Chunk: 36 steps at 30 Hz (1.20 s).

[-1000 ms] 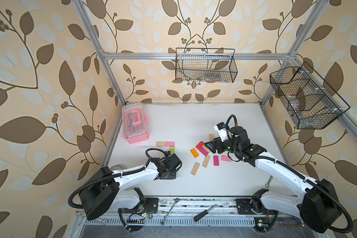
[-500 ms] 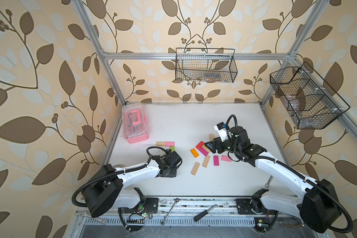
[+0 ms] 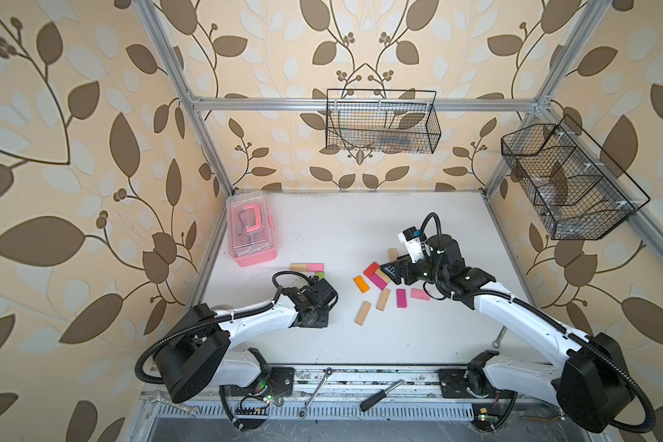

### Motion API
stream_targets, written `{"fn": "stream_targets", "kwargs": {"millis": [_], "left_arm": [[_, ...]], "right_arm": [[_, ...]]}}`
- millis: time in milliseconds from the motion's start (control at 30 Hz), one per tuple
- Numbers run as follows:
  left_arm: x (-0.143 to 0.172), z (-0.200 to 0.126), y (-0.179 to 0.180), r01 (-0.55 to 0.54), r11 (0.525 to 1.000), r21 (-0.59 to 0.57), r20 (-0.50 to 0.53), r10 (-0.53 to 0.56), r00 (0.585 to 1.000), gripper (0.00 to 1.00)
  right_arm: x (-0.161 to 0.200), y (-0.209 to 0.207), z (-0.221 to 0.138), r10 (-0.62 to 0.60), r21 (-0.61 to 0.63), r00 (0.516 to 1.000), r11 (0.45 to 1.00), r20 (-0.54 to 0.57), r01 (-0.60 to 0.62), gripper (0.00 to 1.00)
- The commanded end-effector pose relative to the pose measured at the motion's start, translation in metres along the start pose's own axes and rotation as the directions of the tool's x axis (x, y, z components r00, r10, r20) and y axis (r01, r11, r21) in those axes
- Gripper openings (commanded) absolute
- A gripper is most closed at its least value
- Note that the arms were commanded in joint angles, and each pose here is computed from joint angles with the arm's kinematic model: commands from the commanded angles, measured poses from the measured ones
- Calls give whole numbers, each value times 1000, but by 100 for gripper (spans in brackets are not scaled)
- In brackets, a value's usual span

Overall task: Assemble the number 7 with building blocks
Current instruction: Assemble the building block at the center of the board.

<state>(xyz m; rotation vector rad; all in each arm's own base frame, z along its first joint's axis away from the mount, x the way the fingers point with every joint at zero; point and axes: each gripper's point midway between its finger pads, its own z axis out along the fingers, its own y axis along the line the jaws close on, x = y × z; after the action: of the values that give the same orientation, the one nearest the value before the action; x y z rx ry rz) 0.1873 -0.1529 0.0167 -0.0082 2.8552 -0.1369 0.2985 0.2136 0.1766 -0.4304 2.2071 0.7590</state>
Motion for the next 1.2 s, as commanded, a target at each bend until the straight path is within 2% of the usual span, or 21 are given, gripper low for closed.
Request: {"fn": "stream_targets", "kwargs": {"millis": [0,333,533,567,633,800,933,967,1100,1167], "left_arm": [[-1,-1,1,3,1000,1,-13,-3,1000,31],[3,-9,3,8,1000,18,-16,-8,1000,57],[3,-30,7,59,997,46,18,-60,998,75],[2,-34,9,68,996,50,33,-70,997,79],[-2,-46,12,89,994,59,70,-93,993,99],[-11,-69,30,137,991,4,141,-137,981,99],[1,-72,47,212,975,-67,109,-204,973,98],[5,-71,48,221,972,-76,91,-214,973,96],[24,-63,54,286,951,-117,24,-285,958,74],[31,-62,54,282,952,-119,9,-283,959,71]], "right_arm": [[4,0,1,-22,-14,1000,1000,-3,22,83],[5,0,2,-21,-15,1000,1000,-5,21,83],[6,0,4,-19,-20,1000,1000,-9,19,83],[6,1,4,-21,-25,1000,999,-9,21,83],[6,3,4,-23,-36,1000,999,-10,22,83],[11,18,10,-69,-78,997,995,-25,66,82],[17,40,23,-133,-123,989,985,-60,124,80],[19,46,28,-149,-132,986,982,-77,138,79],[31,67,50,-209,-162,967,969,-148,185,77],[36,71,57,-220,-172,960,966,-171,191,76]]}}
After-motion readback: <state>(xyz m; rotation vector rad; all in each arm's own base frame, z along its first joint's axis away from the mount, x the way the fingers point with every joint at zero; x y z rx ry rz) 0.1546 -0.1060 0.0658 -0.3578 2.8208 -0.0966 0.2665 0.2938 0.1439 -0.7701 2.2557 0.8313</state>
